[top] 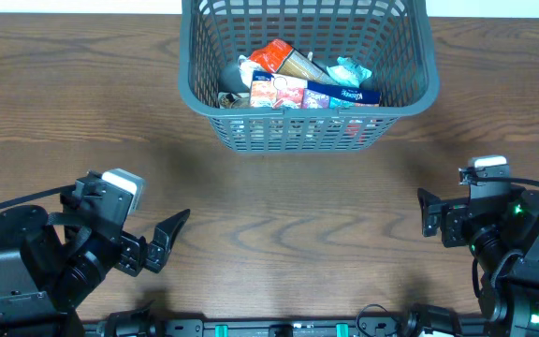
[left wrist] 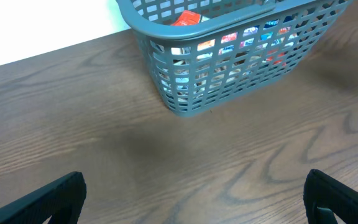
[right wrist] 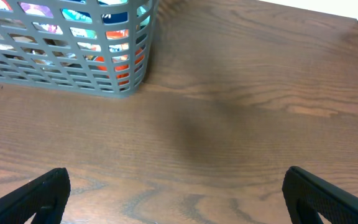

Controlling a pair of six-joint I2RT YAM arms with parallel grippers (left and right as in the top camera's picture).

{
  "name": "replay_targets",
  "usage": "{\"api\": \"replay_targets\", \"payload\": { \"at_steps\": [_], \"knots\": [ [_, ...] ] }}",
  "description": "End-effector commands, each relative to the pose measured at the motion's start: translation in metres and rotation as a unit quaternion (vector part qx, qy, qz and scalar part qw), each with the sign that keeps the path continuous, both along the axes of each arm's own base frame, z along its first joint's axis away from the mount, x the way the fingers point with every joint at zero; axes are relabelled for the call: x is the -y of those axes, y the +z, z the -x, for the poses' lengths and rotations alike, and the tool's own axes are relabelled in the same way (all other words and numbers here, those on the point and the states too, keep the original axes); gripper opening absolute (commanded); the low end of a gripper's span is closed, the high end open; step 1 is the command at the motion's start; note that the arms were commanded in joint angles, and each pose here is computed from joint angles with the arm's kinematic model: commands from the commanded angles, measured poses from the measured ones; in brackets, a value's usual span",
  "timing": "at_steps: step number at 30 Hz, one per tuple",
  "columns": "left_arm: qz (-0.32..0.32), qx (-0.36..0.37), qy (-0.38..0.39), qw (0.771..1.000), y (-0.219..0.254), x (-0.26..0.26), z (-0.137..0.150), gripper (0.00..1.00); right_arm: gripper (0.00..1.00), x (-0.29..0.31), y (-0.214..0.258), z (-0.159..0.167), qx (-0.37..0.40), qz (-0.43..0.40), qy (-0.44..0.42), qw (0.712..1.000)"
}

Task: Pack container

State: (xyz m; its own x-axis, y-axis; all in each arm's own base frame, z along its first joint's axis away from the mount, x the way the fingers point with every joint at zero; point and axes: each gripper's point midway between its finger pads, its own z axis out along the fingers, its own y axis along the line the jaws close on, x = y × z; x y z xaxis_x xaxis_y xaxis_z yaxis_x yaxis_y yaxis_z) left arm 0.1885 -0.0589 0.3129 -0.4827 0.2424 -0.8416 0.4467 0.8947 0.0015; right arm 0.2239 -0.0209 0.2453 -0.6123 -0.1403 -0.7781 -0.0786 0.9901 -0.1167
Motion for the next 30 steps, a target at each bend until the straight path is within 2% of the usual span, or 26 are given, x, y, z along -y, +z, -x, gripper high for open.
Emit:
{"api": "replay_targets", "payload": {
  "at_steps": [1,11,18,25,30],
  "knots": [
    [-0.006,-0.002,-0.004,1.000,-0.002,0.000,-0.001,0.99,0.99,0.000,-0.002,0.001,-0.002,0.002,0.003,1.000],
    [-0.006,-0.002,-0.004,1.000,-0.002,0.000,-0.001,0.99,0.99,-0.001,-0.003,0.002,-0.004,0.000,0.004,1.000],
    [-0.006,-0.002,-0.004,1.000,-0.002,0.000,-0.001,0.99,0.99,-0.041,-0.011,0.021,0.011,-0.047,0.078,0.996],
    [-0.006,-0.002,-0.004,1.000,-0.002,0.000,-0.001,0.98,0.99,-0.065,-0.029,0.024,0.130,-0.030,0.140,0.981],
    [-0.006,-0.002,-0.004,1.000,-0.002,0.000,-0.001,0.99,0.99,-0.072,-0.035,0.004,0.231,-0.015,0.158,0.960]
  ]
}}
